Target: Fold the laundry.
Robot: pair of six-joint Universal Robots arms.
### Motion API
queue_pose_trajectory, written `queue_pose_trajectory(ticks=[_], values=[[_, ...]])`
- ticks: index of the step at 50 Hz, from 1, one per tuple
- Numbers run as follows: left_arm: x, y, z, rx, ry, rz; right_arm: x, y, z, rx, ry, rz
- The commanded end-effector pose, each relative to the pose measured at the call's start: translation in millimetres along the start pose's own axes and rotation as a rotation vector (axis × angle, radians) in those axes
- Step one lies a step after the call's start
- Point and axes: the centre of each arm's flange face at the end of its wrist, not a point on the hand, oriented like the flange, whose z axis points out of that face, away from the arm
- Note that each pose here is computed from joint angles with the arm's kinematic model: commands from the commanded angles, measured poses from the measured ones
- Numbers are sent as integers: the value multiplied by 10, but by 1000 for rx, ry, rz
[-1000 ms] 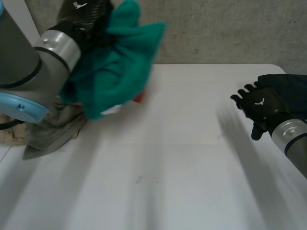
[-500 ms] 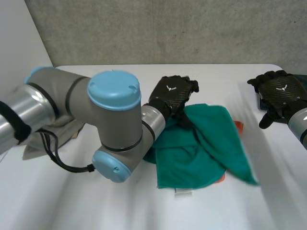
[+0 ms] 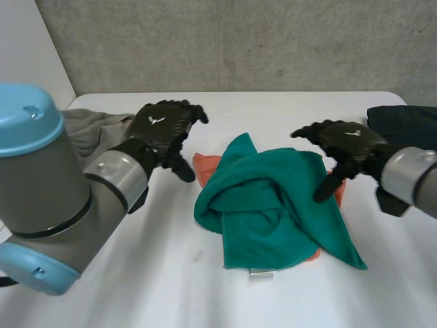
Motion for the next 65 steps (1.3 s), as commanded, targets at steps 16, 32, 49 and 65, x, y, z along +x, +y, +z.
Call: queue_pose_trajectory(ticks=[16,32,49,65], values=[[-420,46,-68,30,-122,-13,-510,-1465,-11,520,9,-212],[-477,45,21,60,-135,-9,-127,-2195,-806,723,266,-227],[322,510,336,-8,183,4,1036,-1868,-914,581,600,-277],[954,1190,693,-124,321,24,1337,-1412,-788,451,642,-244]])
